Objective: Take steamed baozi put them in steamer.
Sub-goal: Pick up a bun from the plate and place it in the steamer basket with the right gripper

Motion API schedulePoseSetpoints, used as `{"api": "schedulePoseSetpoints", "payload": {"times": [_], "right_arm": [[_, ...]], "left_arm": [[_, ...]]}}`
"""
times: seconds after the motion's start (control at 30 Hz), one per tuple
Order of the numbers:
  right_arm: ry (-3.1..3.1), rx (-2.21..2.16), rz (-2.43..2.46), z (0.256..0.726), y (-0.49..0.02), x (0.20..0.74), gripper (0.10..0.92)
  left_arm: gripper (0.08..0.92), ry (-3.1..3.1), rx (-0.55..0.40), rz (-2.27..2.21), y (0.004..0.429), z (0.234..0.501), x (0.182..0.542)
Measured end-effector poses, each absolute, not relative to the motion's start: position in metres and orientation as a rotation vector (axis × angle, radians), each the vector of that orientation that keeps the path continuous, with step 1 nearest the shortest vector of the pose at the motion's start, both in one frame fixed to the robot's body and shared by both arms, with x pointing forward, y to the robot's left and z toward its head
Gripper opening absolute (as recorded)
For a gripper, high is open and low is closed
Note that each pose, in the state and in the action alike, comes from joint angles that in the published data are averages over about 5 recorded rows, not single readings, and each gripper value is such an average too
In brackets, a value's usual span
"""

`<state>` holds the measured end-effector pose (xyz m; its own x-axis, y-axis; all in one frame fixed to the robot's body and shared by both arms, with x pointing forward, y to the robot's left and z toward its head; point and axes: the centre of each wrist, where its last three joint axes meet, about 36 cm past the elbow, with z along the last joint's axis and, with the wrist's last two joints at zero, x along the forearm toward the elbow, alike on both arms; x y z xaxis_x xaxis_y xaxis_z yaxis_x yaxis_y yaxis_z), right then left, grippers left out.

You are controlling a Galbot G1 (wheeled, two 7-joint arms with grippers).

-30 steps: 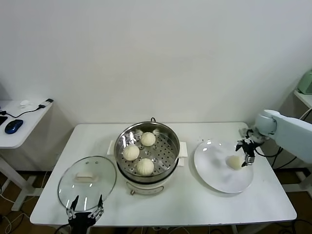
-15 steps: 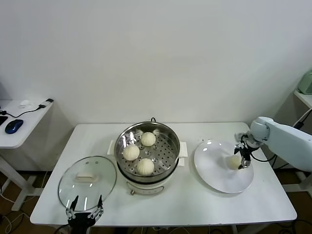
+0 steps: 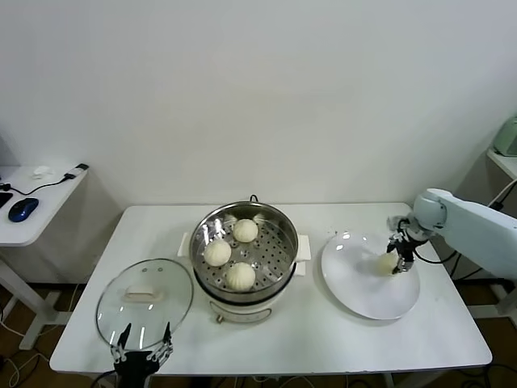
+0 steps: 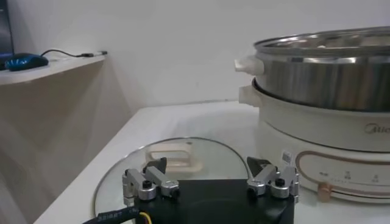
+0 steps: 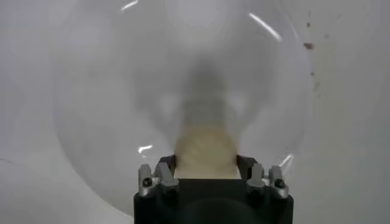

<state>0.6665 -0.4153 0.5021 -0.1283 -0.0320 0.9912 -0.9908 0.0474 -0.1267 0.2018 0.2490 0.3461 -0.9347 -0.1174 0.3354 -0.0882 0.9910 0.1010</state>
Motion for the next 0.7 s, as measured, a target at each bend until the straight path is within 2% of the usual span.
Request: {"api": "schedulePoseSetpoints", "payload": {"times": [0.2, 0.43, 0.57, 0.7], "right_arm": [[-1.425, 1.211, 1.288, 0.584, -0.367, 0.677, 0.669], [-1.525, 1.349, 1.309, 0.691, -0.283, 0.665, 0.667], [-1.528, 1.43, 1.303, 0.719, -0.231, 0.647, 0.667], [-1.503, 1.473, 1.296, 0.722, -0.187, 0.63, 0.667]], "left_arm": [[0.823, -2.792, 0.134, -0.12, 0.247, 0.348, 0.204], [0.823, -2.794, 0.118, -0.123, 0.247, 0.351, 0.205], [0.823, -2.793, 0.112, -0.126, 0.247, 0.352, 0.204], [0.823, -2.796, 0.111, -0.13, 0.248, 0.353, 0.204]]}}
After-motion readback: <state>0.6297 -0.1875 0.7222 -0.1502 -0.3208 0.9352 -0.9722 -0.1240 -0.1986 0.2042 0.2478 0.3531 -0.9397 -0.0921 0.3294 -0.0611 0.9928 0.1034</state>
